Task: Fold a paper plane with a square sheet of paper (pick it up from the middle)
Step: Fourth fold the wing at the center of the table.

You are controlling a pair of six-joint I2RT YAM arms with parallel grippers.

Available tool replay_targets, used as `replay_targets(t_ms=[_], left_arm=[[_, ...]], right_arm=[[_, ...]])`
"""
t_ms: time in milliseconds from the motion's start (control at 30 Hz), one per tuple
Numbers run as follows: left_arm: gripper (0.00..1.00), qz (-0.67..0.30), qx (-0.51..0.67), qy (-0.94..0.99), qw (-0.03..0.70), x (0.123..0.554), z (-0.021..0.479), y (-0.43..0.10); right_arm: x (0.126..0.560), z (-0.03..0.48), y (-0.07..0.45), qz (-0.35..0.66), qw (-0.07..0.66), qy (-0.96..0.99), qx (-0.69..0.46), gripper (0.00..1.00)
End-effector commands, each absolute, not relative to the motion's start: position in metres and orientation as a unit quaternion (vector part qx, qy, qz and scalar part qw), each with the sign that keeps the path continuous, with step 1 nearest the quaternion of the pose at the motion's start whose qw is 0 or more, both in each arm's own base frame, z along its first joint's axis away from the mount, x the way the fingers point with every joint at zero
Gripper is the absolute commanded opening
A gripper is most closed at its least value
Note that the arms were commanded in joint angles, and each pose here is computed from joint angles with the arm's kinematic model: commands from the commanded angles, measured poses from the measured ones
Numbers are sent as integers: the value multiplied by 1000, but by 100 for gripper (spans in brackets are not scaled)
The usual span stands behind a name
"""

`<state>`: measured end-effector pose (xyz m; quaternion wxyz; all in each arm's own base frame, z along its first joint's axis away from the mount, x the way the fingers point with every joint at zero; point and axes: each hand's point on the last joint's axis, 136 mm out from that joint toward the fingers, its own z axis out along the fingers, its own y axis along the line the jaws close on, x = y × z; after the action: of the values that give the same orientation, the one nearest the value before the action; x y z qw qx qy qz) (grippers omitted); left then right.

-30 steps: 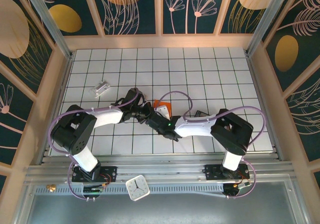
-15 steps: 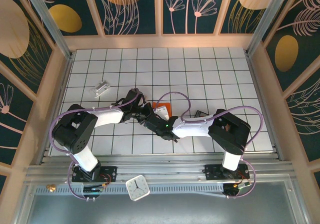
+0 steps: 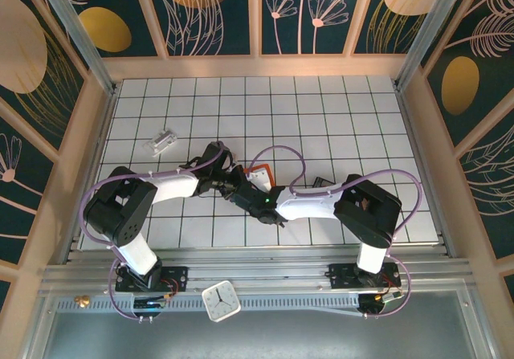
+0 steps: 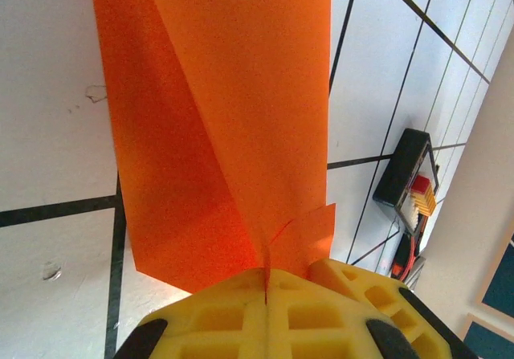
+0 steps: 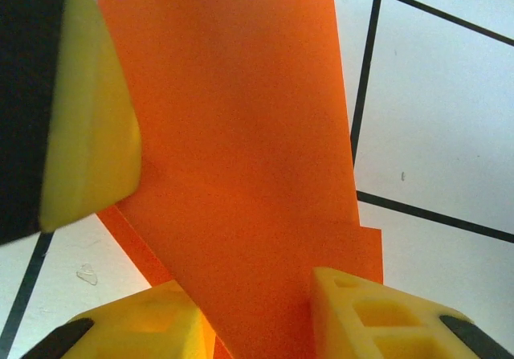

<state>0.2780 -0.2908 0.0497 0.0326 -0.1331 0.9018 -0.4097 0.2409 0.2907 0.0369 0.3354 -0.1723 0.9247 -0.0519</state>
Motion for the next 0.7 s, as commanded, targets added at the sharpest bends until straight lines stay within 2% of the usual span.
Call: replay_targets(t_ms=[0,133,667], left_arm=[[0,-392,-143,909,-6,267,44,-289],[0,-392,-137,910,-7,266,45,-290],[0,-372,-128,919,-23,258,31,-285]], right_arm=[[249,42,287,-75,350,917,-174,37],[250,41,287,-75,349,917,-179,36],[254,41,288,-75,353,915,-183,24]])
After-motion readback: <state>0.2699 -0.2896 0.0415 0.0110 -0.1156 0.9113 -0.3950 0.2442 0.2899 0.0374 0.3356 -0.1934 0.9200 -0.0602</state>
